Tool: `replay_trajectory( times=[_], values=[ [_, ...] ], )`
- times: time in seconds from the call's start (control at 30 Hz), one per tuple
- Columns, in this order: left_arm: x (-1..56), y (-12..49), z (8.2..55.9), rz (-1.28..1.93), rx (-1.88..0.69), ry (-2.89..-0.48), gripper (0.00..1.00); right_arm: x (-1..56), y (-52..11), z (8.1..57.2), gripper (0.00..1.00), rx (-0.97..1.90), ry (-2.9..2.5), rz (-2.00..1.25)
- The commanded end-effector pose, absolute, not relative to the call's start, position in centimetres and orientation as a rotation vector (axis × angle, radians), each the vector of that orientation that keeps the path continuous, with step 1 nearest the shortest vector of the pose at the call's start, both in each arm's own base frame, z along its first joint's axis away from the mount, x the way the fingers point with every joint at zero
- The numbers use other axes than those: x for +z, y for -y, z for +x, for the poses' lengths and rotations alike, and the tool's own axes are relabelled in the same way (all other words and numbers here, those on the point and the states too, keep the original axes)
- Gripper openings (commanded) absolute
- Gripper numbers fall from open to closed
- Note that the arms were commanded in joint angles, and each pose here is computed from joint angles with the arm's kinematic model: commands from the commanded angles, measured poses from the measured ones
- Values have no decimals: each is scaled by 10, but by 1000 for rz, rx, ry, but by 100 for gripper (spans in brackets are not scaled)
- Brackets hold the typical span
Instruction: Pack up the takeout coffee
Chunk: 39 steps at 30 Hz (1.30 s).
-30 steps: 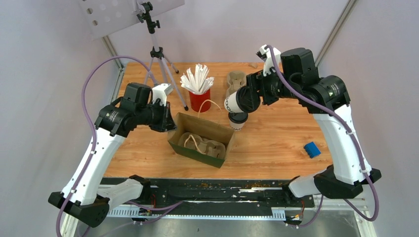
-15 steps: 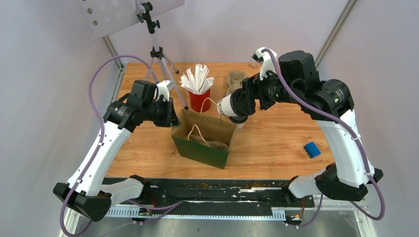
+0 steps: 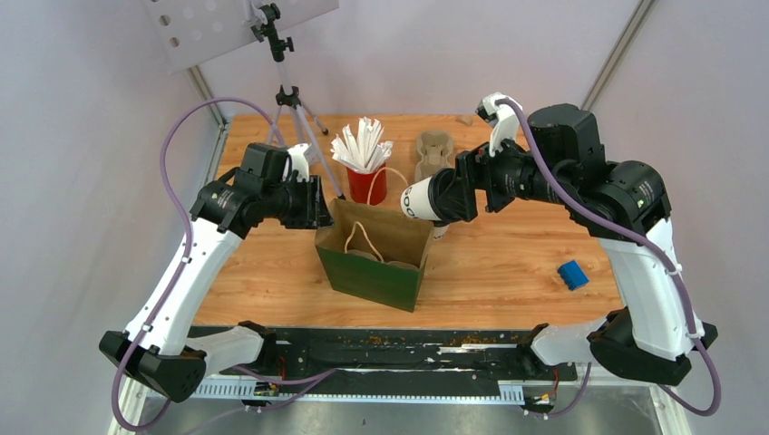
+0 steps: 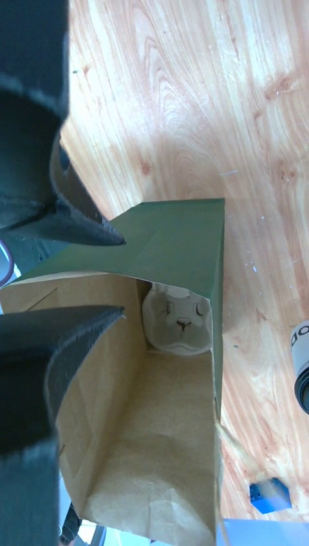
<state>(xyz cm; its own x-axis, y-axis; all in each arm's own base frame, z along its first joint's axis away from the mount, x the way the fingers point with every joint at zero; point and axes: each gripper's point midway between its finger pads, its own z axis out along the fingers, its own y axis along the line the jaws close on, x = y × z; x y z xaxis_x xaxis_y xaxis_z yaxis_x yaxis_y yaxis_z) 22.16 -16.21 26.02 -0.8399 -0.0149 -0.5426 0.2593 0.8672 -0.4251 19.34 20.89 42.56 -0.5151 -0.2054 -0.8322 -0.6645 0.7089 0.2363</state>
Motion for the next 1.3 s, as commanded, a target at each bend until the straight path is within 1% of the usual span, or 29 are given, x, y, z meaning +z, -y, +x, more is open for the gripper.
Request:
replay_trajectory(
  times=[0.0, 0.23, 0.3, 0.47, 0.7, 0.87, 0.93, 0.97, 1.0, 1.03, 1.07, 1.1, 1.17, 1.27],
  values=[
    [283, 159, 229, 160, -651, -2431, 51, 442, -218, 185, 71, 772, -2006, -627],
    [283, 153, 226, 174, -609, -2443, 62, 442, -239, 172, 71, 830, -1998, -672],
    [282, 151, 225, 176, -597, -2444, 63, 440, -243, 171, 71, 834, -1998, -685],
    [278, 147, 226, 182, -564, -2455, 63, 425, -250, 172, 71, 809, -2019, -772],
    [279, 153, 240, 208, -562, -2440, 63, 398, -262, 177, 71, 779, -2075, -855],
    [272, 160, 247, 255, -582, -2448, 61, 379, -269, 183, 71, 711, -2086, -926],
    [272, 162, 251, 256, -585, -2438, 57, 367, -273, 184, 71, 677, -2091, -971],
    [273, 163, 254, 257, -586, -2429, 51, 363, -275, 186, 71, 650, -2091, -986],
    [277, 164, 255, 260, -590, -2414, 38, 360, -276, 188, 71, 619, -2093, -1001],
    [283, 165, 257, 266, -595, -2385, 28, 357, -277, 189, 71, 592, -2091, -1017],
    [291, 165, 259, 273, -600, -2348, 20, 356, -280, 190, 71, 571, -2079, -1035],
    [296, 166, 261, 279, -607, -2309, 15, 356, -283, 191, 71, 548, -2057, -1066],
    [308, 168, 264, 281, -627, -2223, 10, 356, -291, 194, 70, 489, -2015, -1117],
    [319, 172, 259, 290, -682, -2116, 8, 356, -299, 199, 70, 395, -1959, -1172]
  ],
)
